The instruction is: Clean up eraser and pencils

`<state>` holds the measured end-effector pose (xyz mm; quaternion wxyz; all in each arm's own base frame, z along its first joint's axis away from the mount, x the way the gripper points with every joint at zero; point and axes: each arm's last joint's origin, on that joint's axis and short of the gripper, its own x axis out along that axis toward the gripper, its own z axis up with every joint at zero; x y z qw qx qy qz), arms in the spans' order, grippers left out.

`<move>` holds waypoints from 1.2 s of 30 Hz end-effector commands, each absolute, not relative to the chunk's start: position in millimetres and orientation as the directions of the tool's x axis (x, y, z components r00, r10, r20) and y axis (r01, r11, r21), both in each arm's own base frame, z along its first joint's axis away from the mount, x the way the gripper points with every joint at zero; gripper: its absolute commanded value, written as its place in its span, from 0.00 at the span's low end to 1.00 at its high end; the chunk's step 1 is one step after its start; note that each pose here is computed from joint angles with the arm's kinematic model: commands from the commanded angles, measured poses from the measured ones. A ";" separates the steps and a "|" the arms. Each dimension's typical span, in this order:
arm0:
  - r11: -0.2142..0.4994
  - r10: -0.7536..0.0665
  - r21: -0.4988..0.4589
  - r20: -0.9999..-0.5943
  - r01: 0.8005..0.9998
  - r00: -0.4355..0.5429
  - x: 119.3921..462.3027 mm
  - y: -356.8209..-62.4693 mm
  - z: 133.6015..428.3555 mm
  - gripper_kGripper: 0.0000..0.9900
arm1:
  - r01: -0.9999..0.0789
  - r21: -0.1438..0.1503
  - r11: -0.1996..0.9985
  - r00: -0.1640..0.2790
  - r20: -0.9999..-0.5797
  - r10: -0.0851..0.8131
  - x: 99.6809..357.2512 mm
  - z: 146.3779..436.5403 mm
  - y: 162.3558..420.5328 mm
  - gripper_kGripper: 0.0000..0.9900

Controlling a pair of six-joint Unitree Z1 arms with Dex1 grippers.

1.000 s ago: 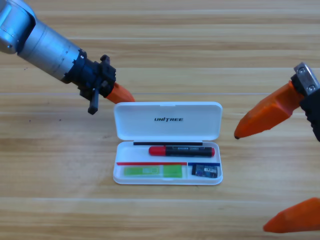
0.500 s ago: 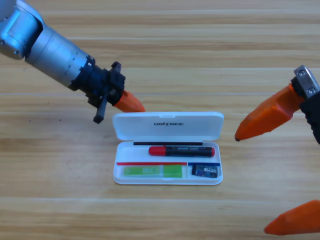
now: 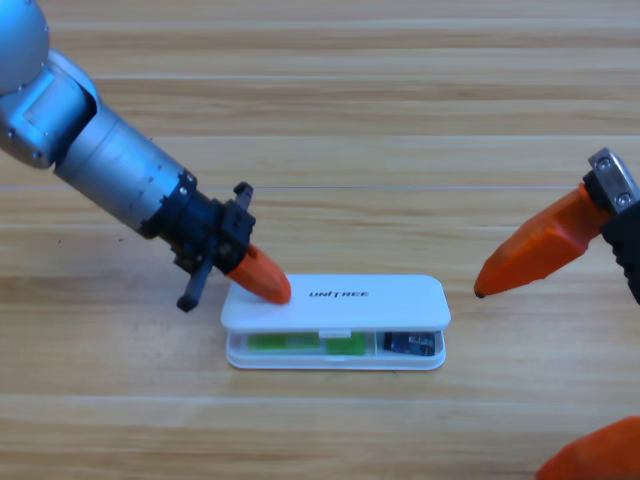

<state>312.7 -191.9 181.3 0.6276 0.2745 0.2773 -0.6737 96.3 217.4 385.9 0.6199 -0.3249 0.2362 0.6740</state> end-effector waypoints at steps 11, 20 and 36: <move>-0.129 -0.645 -0.068 -0.752 0.989 -0.136 287.6 -208.7 144.8 0.00 | -0.990 -0.085 -0.110 -0.019 -0.702 0.712 95.4 387.1 208.8 0.98; -0.137 -0.617 -0.069 -0.774 0.988 -0.140 281.5 -213.6 135.4 0.00 | -0.991 -0.059 -0.117 -0.038 -0.724 0.688 101.8 378.0 220.9 0.98; -0.059 -0.590 -0.048 -0.804 0.997 -0.074 272.1 -212.7 169.8 0.00 | -0.991 -0.064 -0.116 -0.035 -0.719 0.694 101.1 380.4 219.6 0.98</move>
